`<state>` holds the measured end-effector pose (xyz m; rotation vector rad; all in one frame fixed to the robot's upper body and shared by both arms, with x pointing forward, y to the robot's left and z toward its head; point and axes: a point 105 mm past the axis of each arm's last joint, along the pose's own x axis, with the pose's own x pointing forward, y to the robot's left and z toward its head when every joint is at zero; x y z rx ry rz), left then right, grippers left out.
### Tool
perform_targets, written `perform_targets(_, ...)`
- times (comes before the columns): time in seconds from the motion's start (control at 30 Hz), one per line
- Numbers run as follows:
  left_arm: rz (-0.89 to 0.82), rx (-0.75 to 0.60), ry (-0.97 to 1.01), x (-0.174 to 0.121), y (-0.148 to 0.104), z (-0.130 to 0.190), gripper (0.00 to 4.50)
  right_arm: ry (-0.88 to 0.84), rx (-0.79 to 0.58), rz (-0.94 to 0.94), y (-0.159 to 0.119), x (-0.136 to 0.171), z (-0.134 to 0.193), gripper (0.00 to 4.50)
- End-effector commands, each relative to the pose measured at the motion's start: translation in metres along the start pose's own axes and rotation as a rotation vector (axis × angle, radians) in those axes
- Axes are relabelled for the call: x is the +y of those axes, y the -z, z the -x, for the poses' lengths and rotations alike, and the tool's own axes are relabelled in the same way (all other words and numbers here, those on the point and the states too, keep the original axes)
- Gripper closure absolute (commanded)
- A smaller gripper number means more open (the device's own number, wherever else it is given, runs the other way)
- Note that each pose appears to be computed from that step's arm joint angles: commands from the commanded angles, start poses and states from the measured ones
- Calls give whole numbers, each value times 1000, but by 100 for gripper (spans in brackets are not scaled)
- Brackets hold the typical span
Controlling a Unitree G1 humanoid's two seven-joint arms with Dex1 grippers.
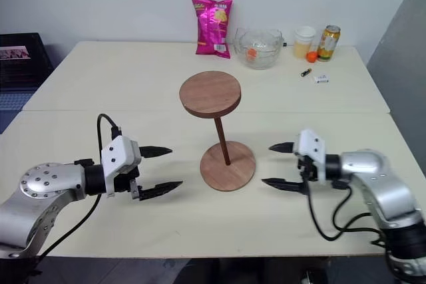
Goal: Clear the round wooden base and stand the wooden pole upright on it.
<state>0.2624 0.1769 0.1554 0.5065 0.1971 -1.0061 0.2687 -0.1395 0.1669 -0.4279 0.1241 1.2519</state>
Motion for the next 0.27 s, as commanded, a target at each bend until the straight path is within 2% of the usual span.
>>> perform_targets(0.03,-49,-31,-28,9,-15,7,0,-3,-29,29,-16,4,13,5)
perform_targets(0.27,-54,-64,-20,15,-22,13,0,42,-20,48,-24,0,22,5)
